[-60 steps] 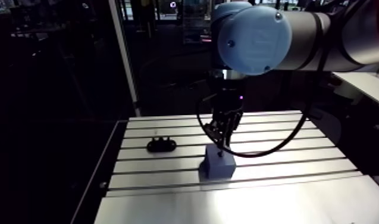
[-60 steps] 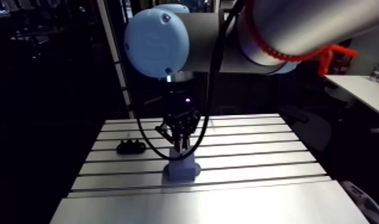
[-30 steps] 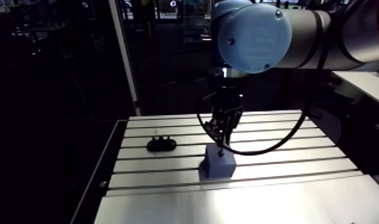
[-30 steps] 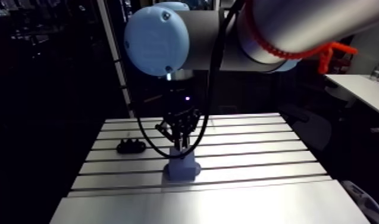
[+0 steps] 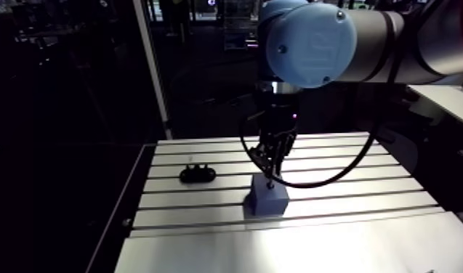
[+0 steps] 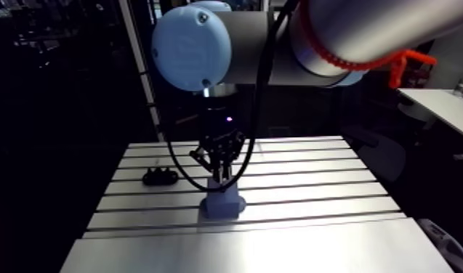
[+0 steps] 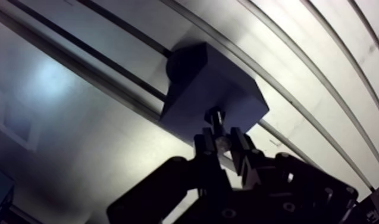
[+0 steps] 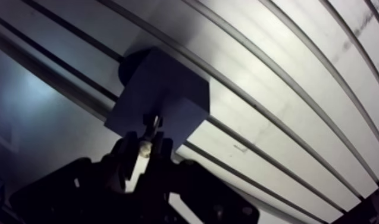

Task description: Pick up the M10 bolt and insert it into the hex recess until seated.

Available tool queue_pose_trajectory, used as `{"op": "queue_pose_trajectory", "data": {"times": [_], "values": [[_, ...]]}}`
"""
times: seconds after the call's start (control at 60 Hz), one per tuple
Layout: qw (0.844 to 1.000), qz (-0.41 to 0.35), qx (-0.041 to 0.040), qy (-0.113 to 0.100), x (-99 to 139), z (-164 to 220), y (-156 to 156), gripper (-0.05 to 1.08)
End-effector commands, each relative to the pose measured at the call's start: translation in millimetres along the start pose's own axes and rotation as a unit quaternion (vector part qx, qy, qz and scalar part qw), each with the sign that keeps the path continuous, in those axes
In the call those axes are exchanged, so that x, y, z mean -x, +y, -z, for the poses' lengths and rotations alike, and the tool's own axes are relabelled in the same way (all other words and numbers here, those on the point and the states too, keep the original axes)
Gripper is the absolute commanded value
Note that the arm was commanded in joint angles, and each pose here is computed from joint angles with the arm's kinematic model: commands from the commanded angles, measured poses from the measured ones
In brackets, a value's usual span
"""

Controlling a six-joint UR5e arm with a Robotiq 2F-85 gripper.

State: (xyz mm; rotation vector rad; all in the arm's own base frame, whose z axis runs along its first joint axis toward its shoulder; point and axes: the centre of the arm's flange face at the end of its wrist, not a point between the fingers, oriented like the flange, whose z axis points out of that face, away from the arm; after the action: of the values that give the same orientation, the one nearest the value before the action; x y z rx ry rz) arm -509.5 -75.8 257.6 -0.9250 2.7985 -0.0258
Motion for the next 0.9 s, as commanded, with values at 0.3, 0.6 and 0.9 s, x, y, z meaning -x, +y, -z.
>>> {"op": "queue_pose_trajectory", "data": {"times": [0.3, 0.6, 0.9], "values": [[1.000, 0.001, 0.0002, 0.001, -1.0, 0.0, -0.4, 0.85], [1.000, 0.001, -0.0013, -0.001, -0.8, -2.0, -0.8, 0.85], [1.000, 0.000, -0.0013, -0.001, -0.8, -2.1, -0.8, 0.85]]}}
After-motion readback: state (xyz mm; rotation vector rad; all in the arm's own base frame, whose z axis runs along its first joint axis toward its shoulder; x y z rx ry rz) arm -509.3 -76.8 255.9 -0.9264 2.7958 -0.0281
